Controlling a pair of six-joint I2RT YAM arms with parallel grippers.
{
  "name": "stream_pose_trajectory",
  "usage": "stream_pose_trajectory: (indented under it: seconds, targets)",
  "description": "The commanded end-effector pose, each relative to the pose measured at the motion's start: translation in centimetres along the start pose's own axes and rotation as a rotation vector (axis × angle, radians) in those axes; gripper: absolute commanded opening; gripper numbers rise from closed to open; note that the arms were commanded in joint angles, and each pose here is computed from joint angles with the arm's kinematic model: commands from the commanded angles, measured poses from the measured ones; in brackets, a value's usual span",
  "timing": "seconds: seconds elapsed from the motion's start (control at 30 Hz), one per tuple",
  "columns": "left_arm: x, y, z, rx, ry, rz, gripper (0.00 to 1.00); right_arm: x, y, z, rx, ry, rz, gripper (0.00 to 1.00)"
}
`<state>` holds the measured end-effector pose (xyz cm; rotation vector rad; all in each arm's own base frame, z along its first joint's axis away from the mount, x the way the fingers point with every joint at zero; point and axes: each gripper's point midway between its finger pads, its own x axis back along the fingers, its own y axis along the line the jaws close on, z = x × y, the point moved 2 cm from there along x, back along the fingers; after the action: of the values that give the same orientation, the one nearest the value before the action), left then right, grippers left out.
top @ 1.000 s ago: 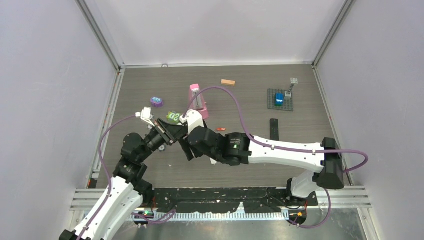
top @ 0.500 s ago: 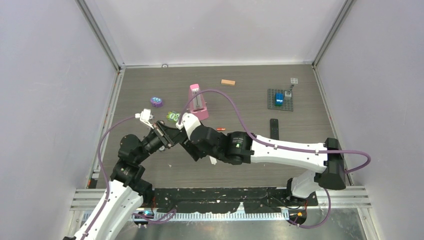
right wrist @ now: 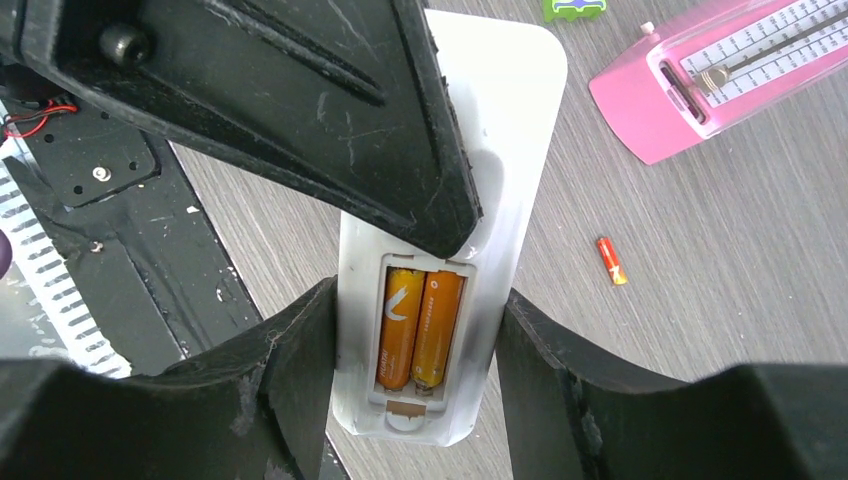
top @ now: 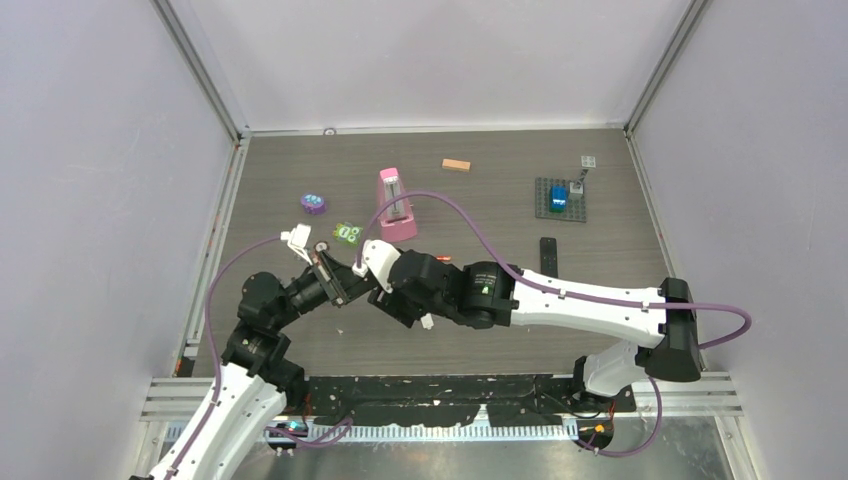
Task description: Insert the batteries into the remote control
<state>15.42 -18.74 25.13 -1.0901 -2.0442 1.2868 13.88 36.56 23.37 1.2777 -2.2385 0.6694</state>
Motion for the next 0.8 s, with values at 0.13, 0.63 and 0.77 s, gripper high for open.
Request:
stream_pose_trajectory:
  seconds: [0.13, 0.63, 0.77]
  targets:
    - [0.1, 1.7, 0.1, 0.023, -0.015, -0.054, 0.0, 3.1, -0.9, -2.2, -0.159, -0.149, -0.009, 0.81]
    - [1.5, 8.4, -4.8, 0.079, -0.258, -0.304, 0.0, 0.6, -0.9, 8.3, -0.376, 0.027, 0.104, 0.55]
    - [1.6, 9.3, -5.3, 0.073, -0.273, -0.339, 0.0, -2.4, 1.2, 10.8, -0.144, 0.056, -0.036, 0.39]
